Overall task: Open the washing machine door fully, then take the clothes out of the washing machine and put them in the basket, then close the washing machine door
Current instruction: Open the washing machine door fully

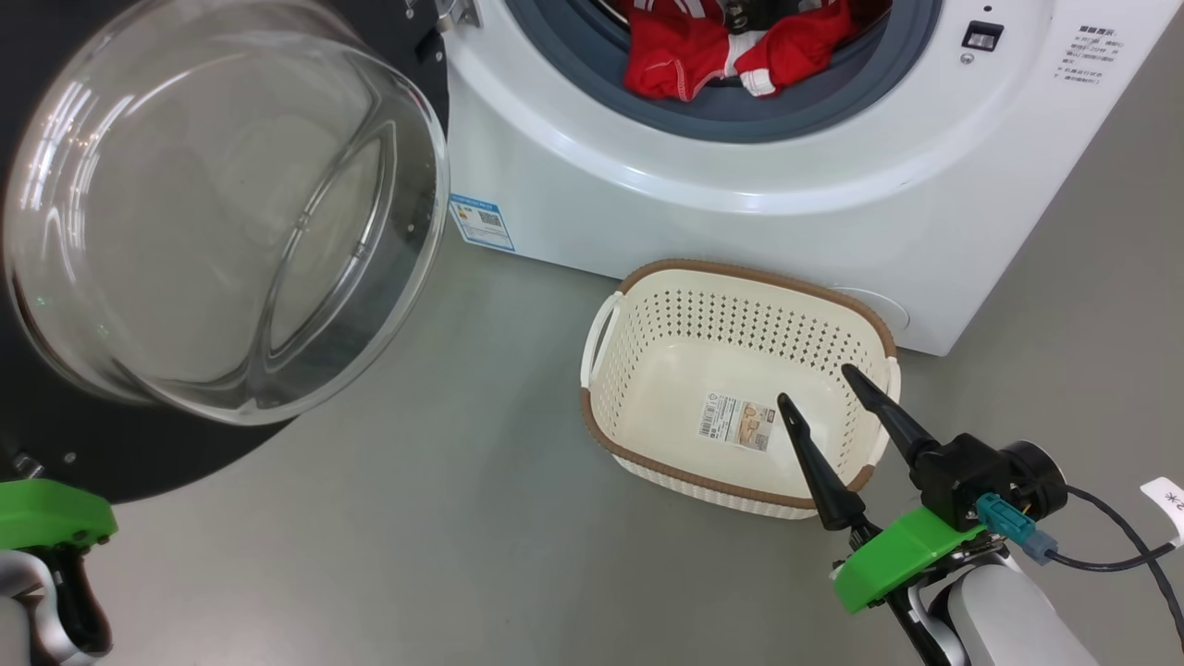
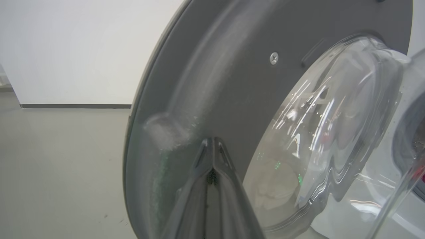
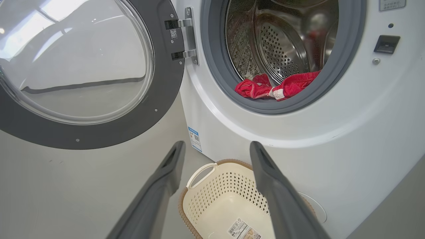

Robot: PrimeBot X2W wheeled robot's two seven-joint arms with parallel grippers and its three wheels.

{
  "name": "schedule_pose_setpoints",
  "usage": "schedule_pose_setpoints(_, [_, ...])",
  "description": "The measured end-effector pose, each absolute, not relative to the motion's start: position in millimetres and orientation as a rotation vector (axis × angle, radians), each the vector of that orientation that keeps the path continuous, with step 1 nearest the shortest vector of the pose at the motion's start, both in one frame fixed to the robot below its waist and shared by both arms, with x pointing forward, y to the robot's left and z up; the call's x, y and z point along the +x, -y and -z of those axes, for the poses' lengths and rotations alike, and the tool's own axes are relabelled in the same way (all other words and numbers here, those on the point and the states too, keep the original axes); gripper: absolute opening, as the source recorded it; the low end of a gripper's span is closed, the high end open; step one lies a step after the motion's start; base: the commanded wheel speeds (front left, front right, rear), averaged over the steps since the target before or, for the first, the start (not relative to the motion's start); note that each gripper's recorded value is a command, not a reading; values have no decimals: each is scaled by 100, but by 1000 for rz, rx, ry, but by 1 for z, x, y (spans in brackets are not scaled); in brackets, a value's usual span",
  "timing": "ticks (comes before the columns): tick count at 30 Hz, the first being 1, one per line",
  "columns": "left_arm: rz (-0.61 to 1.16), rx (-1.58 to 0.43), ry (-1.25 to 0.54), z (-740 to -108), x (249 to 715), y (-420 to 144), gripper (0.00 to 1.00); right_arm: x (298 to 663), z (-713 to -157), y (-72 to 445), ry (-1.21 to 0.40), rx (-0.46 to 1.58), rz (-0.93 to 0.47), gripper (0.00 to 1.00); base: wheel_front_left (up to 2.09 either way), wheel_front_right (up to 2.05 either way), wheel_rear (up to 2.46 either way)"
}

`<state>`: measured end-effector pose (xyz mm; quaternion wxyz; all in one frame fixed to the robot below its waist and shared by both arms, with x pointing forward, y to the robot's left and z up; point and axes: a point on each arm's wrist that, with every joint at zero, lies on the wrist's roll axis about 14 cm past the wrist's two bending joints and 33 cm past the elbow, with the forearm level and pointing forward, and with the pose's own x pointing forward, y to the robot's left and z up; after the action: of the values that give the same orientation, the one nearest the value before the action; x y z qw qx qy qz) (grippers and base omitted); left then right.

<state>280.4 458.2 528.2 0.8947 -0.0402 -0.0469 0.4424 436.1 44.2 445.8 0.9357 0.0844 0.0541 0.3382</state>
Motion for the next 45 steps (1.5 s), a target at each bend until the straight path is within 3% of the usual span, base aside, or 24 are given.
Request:
schedule_pose_setpoints(8, [-838,-82,199,-556,291,-442,0,434,-456,-45,-88,175,-690,100,0,0,0])
schedule_pose_setpoints(18, [-567,-91,307,-584,327,-371,0,435,-474,-31,-47,187,-636,100,0,0,0])
schedule_pose_setpoints(19, [-541,-94,310,-584,331,-364,9,436,-476,-27,-42,187,-623,100,0,0,0])
schedule_pose_setpoints(20, [-519,-97,312,-585,335,-357,28,437,-478,-22,-35,188,-611,100,0,0,0])
schedule_pose_setpoints(22, [-467,-104,314,-585,343,-342,49,439,-482,-13,-24,189,-582,100,0,0,0])
schedule_pose_setpoints(24, [-425,-110,298,-582,350,-328,89,440,-484,-1,-15,191,-549,100,0,0,0])
schedule_pose_setpoints(25, [-406,-117,294,-581,354,-322,98,441,-484,5,-14,190,-530,100,0,0,0])
schedule_pose_setpoints(35, [-232,-150,242,-564,384,-268,100,442,-502,65,49,185,-369,100,0,0,0])
schedule_pose_setpoints(45, [-101,-179,184,-543,399,-221,100,420,-515,117,93,171,-235,100,0,0,0])
